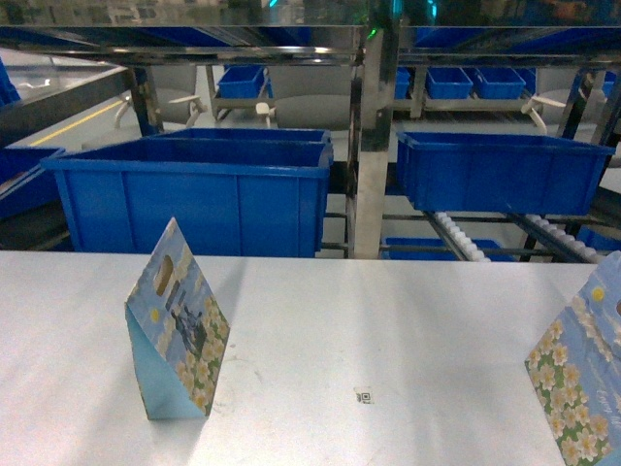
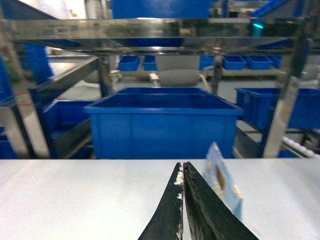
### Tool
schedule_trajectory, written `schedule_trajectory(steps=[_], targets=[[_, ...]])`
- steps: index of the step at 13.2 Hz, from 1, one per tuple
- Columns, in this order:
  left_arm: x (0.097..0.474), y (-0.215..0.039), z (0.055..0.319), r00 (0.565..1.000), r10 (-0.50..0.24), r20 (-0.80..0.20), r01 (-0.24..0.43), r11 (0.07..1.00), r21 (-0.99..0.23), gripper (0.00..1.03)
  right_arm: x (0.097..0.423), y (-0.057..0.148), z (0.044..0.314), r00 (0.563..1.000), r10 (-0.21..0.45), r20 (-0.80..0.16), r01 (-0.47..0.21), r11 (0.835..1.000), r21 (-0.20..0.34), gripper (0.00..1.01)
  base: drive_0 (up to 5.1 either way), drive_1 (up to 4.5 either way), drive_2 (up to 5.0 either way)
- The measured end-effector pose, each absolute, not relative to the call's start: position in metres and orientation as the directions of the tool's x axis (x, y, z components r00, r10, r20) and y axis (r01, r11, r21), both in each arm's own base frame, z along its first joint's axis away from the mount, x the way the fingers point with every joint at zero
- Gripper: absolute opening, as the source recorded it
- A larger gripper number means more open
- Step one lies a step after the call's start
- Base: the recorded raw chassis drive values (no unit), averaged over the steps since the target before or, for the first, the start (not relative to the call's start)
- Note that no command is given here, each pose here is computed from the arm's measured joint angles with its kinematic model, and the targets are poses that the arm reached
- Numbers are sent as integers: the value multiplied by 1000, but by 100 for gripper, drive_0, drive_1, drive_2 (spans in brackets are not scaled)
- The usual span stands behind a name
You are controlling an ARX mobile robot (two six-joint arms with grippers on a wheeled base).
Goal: Move flower gift bag to table near conveyor
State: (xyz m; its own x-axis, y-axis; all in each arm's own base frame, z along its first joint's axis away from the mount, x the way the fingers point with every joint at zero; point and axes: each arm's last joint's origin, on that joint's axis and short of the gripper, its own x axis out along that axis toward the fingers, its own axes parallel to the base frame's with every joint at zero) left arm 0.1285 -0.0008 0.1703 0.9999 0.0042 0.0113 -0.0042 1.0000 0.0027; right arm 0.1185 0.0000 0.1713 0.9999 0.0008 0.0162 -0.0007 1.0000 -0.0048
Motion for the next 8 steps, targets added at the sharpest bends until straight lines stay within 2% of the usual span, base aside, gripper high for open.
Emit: schedule_trajectory(steps=[1, 2, 7, 8], targets=[[125, 1, 171, 1000, 17, 16, -17, 1000, 0, 2, 116, 0, 171, 1000, 1, 14, -1, 1000, -5, 2, 0, 0, 0], [123, 0, 171, 1000, -1, 11, 1, 1000, 0, 2, 114, 0, 171, 1000, 1, 17, -1, 1000, -5, 2, 0, 0, 0], [113, 0, 172, 1000, -2, 17, 2, 1000, 0, 2, 108, 0, 171, 1000, 1, 14, -1, 1000, -5, 2, 0, 0, 0], [111, 0, 172, 1000, -2, 17, 2, 1000, 0, 2, 101, 0, 164, 999, 1, -40, -1, 1000, -5, 2, 0, 0, 0]])
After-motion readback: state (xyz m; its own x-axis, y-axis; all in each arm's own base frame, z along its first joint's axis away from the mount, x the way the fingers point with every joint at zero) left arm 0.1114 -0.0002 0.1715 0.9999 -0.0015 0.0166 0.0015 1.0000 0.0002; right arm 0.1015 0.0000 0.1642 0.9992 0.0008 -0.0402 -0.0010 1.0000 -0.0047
